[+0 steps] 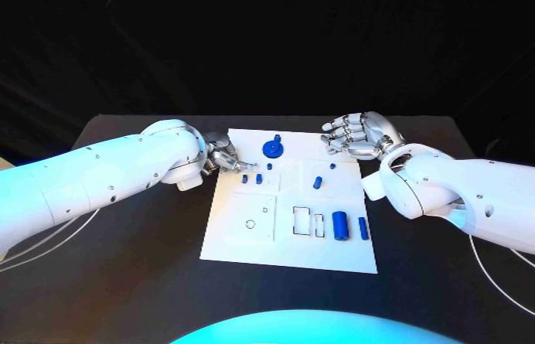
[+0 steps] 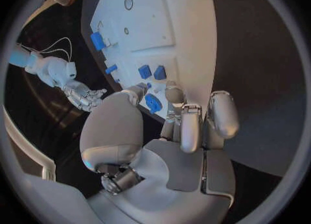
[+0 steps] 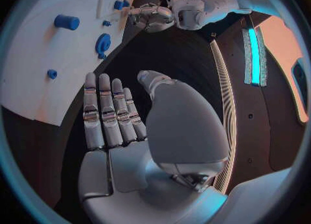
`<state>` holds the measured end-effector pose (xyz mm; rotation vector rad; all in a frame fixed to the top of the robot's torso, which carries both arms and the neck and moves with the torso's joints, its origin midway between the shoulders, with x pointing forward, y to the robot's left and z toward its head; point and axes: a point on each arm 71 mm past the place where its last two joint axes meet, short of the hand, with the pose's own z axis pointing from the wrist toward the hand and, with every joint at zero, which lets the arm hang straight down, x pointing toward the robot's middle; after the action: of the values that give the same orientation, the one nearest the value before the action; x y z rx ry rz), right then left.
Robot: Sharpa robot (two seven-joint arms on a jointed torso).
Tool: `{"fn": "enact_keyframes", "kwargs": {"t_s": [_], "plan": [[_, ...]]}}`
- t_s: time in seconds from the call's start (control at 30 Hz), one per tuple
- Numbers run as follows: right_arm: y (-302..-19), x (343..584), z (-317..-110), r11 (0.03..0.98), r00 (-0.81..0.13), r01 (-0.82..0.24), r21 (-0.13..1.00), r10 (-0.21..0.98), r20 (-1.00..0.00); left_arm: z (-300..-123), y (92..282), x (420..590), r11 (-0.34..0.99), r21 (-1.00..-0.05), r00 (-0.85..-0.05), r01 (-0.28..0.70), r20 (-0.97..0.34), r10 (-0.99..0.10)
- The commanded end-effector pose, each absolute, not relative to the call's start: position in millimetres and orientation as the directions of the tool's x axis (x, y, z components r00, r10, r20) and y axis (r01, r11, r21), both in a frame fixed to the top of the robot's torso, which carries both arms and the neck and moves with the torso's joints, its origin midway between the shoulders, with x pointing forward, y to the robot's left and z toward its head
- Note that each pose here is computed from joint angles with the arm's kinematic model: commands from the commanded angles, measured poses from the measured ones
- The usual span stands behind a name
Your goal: Assemble the parts on the task board
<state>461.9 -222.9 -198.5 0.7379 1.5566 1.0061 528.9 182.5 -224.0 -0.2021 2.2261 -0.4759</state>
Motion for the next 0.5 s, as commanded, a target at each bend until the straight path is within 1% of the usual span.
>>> {"fn": "enact_keyframes", "kwargs": {"t_s": [0.03,0.17,0.3,0.4,0.47,0.5], "plan": [[-221.0,461.1,-198.0,0.448,-0.234,-0.071,0.891,0.861,-0.451,-215.8,180.1,530.9,0.819,-0.574,-0.597,-0.002,-0.656,-0.461],[-221.5,461.1,-198.0,0.448,-0.232,-0.071,0.891,0.861,-0.452,-206.1,184.0,533.6,0.732,-0.681,-0.553,-0.006,-0.608,-0.57],[-222.7,461.2,-198.0,0.449,-0.23,-0.07,0.891,0.862,-0.453,-194.8,186.1,535.3,0.649,-0.76,-0.509,0.03,-0.571,-0.644],[-223.6,461.4,-198.1,0.45,-0.228,-0.069,0.89,0.862,-0.453,-188.2,182.9,535.3,0.632,-0.768,-0.484,0.1,-0.593,-0.644],[-224.1,461.6,-198.1,0.451,-0.227,-0.069,0.89,0.862,-0.454,-184.9,178.1,535.0,0.645,-0.746,-0.471,0.165,-0.634,-0.613],[-224.4,461.6,-198.1,0.451,-0.226,-0.069,0.89,0.862,-0.454,-183.2,174.0,534.5,0.654,-0.726,-0.463,0.213,-0.664,-0.587]]}}
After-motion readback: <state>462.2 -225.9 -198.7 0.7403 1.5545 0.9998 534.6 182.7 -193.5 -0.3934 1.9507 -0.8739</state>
